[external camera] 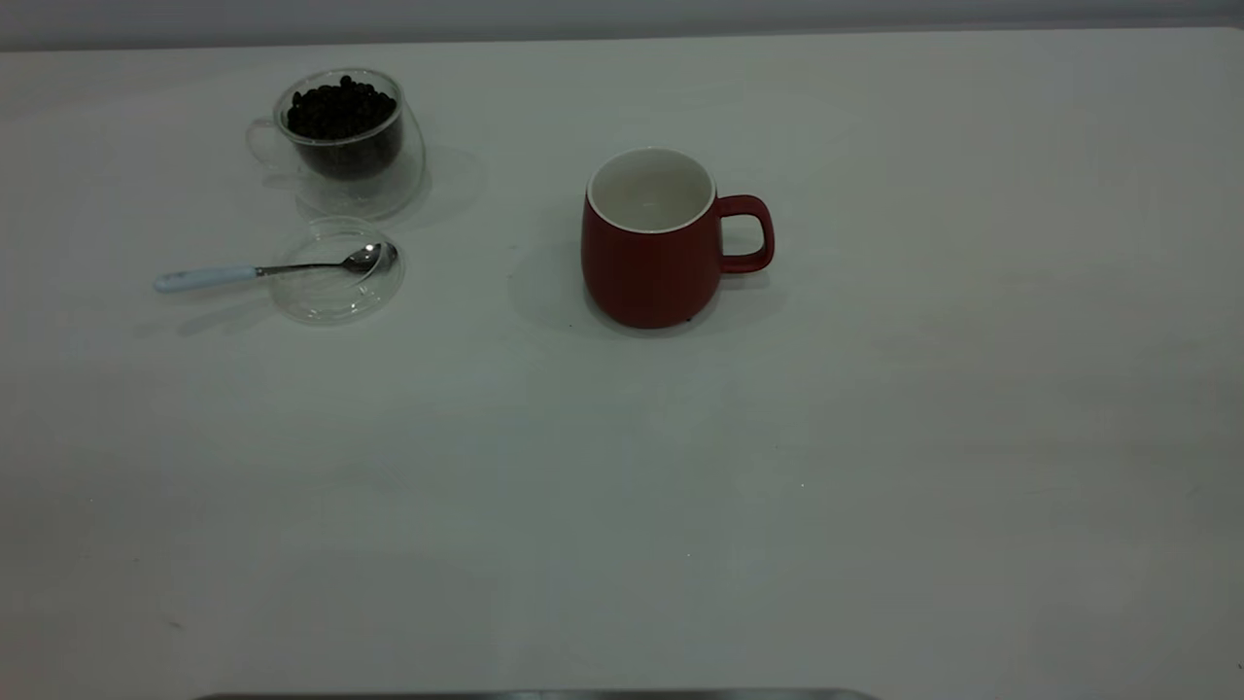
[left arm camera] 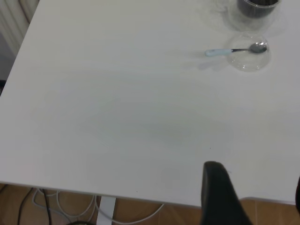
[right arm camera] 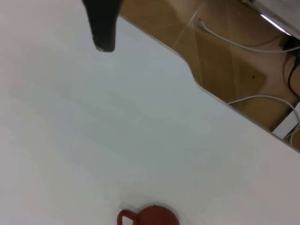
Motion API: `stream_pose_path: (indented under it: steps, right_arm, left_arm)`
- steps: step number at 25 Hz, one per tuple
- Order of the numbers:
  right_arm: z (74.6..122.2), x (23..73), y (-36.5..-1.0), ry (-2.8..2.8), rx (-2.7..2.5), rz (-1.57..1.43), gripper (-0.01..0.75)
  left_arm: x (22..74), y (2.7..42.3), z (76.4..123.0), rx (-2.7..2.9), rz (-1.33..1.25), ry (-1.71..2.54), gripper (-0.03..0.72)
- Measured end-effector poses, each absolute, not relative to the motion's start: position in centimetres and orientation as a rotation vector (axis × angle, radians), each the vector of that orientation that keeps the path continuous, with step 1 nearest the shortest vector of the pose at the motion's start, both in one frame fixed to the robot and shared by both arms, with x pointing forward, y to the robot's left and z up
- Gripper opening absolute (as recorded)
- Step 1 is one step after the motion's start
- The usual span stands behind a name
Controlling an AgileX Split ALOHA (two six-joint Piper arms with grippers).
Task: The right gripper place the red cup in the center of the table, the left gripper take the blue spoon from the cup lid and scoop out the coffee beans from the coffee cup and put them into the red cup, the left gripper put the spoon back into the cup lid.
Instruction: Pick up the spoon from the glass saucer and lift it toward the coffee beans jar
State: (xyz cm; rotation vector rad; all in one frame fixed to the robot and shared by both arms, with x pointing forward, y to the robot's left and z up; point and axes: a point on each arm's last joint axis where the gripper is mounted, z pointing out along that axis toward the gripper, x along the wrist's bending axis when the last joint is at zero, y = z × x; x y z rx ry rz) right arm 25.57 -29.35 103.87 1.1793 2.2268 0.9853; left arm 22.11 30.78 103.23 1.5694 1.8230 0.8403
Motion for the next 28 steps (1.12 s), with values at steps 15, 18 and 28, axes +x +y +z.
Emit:
stream_pose_path:
  steps: [15,18,28]
  right_arm:
    - [103.9,24.2,-30.4,1.571,1.684,0.776,0.572]
    - [103.9,23.7,-30.4,1.48,1.714,0.756,0.571]
    - [103.9,23.1,-30.2,1.369,1.741,0.729,0.569]
  left_arm:
    - [22.1,30.8,103.2,1.569,0.84,1.823,0.449]
    - [22.1,30.8,103.2,1.569,0.84,1.823,0.449]
    - [22.1,30.8,103.2,1.569,0.84,1.823,0.449]
